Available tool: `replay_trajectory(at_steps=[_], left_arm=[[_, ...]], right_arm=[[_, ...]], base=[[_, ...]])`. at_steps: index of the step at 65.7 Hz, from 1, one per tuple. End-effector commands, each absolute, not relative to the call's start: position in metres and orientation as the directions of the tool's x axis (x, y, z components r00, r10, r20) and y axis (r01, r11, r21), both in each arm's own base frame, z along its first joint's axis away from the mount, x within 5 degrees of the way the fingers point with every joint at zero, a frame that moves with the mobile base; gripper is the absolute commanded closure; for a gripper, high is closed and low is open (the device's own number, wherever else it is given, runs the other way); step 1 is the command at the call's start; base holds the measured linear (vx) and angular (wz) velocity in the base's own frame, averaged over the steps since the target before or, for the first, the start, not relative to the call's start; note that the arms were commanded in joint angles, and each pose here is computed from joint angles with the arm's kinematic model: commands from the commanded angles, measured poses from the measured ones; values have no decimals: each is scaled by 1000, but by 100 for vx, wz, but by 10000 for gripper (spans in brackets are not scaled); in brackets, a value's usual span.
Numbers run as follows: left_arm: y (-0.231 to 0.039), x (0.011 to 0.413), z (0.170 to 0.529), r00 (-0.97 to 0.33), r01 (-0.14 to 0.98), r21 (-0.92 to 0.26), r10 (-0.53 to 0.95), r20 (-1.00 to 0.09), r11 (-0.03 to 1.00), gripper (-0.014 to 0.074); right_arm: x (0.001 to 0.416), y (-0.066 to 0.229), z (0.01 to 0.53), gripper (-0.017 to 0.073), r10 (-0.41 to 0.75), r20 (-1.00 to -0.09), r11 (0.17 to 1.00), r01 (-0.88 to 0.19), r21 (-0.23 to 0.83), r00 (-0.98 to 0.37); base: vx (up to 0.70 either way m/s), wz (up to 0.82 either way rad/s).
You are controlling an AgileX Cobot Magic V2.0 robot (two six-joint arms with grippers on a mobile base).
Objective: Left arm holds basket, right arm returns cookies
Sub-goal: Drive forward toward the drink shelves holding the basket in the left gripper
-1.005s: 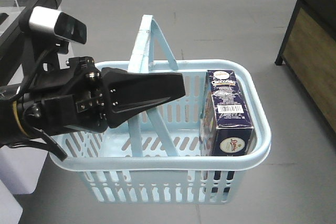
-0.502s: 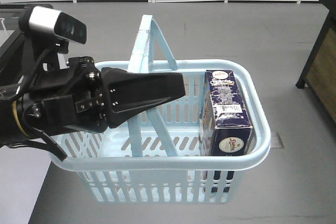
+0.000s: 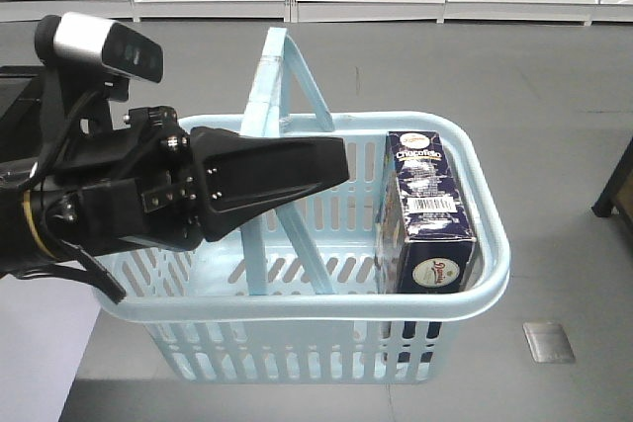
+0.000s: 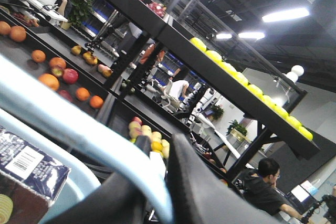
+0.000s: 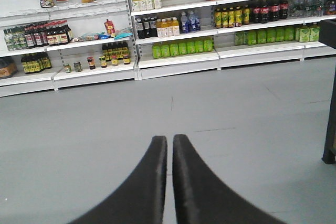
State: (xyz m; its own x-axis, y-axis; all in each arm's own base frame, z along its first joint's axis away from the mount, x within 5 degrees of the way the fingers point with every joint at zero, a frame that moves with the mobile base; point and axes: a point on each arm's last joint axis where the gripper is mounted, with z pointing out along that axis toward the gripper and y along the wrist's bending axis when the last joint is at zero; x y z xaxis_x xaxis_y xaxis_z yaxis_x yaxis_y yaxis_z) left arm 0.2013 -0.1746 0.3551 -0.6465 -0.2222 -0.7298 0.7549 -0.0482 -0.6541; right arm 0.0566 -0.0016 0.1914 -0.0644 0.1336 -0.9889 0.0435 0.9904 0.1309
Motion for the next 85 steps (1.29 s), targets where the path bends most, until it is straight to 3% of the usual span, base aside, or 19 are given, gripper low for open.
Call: replay_trajectory(at_steps=[1, 85], left_arm=[[-170, 190, 384, -613, 789, -584, -308, -728, -190, 596], [-170, 190, 384, -612, 789, -585, -310, -727, -186, 596]], right_arm=[[57, -2, 192, 562, 121, -993, 992, 43, 120, -8], [57, -2, 192, 562, 121, -993, 992, 43, 120, -9]], base=[[59, 1], [63, 0]])
